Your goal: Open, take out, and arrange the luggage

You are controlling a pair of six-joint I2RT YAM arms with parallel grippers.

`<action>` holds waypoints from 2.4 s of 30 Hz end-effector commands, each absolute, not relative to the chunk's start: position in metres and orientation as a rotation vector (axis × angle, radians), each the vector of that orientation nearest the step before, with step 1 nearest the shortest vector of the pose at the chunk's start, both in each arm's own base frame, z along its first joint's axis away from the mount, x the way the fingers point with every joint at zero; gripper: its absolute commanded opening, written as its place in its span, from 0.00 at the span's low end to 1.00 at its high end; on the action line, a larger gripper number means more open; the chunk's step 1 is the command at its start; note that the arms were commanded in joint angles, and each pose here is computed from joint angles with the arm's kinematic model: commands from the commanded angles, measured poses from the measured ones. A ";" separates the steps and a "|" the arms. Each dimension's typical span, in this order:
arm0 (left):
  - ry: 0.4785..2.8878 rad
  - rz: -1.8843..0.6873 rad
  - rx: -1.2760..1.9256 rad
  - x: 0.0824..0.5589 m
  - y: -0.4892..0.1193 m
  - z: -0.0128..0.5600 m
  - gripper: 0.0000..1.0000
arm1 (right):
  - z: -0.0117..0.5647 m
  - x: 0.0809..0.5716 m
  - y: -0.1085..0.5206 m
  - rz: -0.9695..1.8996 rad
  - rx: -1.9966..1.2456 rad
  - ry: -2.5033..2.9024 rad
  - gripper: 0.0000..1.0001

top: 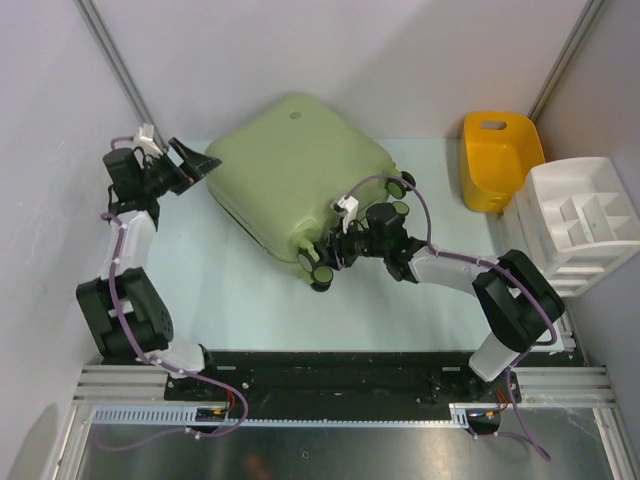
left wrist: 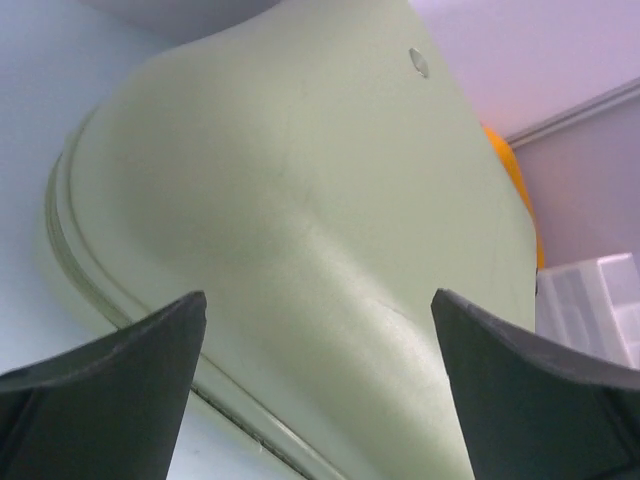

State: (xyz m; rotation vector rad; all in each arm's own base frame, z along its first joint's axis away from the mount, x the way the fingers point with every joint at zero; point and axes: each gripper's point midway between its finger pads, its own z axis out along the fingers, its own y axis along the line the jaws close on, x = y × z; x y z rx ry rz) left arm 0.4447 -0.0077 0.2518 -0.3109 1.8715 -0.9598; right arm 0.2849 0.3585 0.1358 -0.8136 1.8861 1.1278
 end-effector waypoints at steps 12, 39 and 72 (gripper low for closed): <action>1.580 -0.393 0.629 0.319 -0.090 0.382 1.00 | 0.271 0.336 0.230 0.659 -0.711 1.633 0.98; 1.458 -0.459 1.219 0.252 -0.214 0.302 0.93 | 0.143 0.366 0.279 0.562 -0.778 1.458 0.61; 1.163 -0.099 1.889 0.227 -0.249 0.246 0.97 | 0.148 0.378 0.277 0.551 -0.757 1.434 0.00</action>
